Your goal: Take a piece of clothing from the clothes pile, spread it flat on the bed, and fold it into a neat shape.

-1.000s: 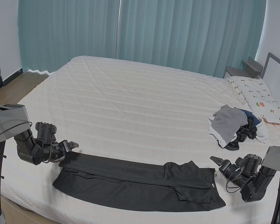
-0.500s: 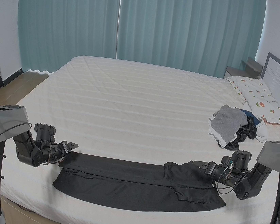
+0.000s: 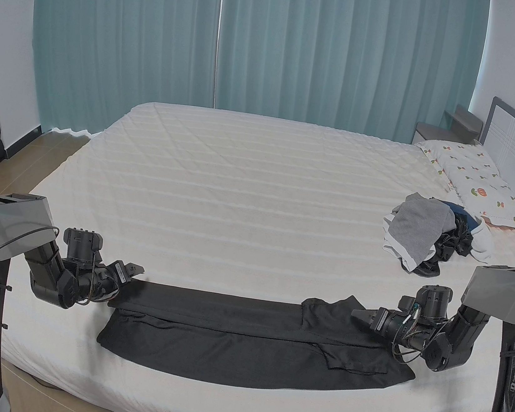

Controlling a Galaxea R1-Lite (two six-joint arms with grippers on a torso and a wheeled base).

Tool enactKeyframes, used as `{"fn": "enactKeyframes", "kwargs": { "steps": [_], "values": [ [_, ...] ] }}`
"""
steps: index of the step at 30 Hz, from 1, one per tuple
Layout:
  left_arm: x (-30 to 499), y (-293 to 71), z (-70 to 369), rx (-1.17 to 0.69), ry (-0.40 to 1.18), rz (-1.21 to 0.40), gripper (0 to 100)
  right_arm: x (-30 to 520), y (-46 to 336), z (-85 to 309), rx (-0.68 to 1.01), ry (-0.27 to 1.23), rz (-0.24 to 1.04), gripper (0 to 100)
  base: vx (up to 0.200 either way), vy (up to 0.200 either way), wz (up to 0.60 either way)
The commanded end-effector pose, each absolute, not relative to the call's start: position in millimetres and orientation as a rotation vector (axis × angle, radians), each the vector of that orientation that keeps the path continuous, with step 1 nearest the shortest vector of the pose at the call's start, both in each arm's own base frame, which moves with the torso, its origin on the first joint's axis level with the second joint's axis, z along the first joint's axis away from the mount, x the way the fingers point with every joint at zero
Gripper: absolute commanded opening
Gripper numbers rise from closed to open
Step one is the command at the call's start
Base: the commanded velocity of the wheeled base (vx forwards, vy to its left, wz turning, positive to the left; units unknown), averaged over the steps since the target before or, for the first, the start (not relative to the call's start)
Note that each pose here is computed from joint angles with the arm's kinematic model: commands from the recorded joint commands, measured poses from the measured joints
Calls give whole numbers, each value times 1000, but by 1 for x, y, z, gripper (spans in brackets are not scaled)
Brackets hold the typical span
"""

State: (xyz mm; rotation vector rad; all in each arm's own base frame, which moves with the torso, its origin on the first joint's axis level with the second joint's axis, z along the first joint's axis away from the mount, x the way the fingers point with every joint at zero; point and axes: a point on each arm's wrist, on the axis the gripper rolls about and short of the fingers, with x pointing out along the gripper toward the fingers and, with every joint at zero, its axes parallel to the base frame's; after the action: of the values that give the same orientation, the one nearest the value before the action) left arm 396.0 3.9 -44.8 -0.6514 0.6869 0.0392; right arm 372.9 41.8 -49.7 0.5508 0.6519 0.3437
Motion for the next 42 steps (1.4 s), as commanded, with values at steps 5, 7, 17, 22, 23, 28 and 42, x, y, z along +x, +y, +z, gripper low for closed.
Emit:
{"fn": "enactKeyframes", "kwargs": {
  "steps": [5, 7, 17, 22, 23, 28, 42],
  "values": [
    [395, 4, -46, -651, 692, 39, 100, 367, 32, -44, 559, 641, 317, 0, 0, 0, 0],
    [395, 4, -46, -651, 693, 40, 100, 365, 30, -37, 560, 630, 316, 0, 0, 0, 0],
    [395, 4, -46, -651, 693, 40, 100, 345, 23, -22, 565, 634, 303, 0, 0, 0, 0],
    [395, 4, -46, -649, 692, 39, 100, 336, 21, -22, 569, 656, 292, 0, 0, 0, 0],
    [395, 4, -46, -649, 692, 39, 100, 336, 20, -23, 569, 658, 288, 0, 0, 0, 0],
    [395, 4, -46, -650, 692, 37, 100, 331, 17, -24, 575, 670, 277, 0, 0, 0, 0],
    [397, 4, -45, -657, 688, 38, 100, 318, 19, -32, 549, 722, 269, 0, 0, 0, 0]
  ]
}}
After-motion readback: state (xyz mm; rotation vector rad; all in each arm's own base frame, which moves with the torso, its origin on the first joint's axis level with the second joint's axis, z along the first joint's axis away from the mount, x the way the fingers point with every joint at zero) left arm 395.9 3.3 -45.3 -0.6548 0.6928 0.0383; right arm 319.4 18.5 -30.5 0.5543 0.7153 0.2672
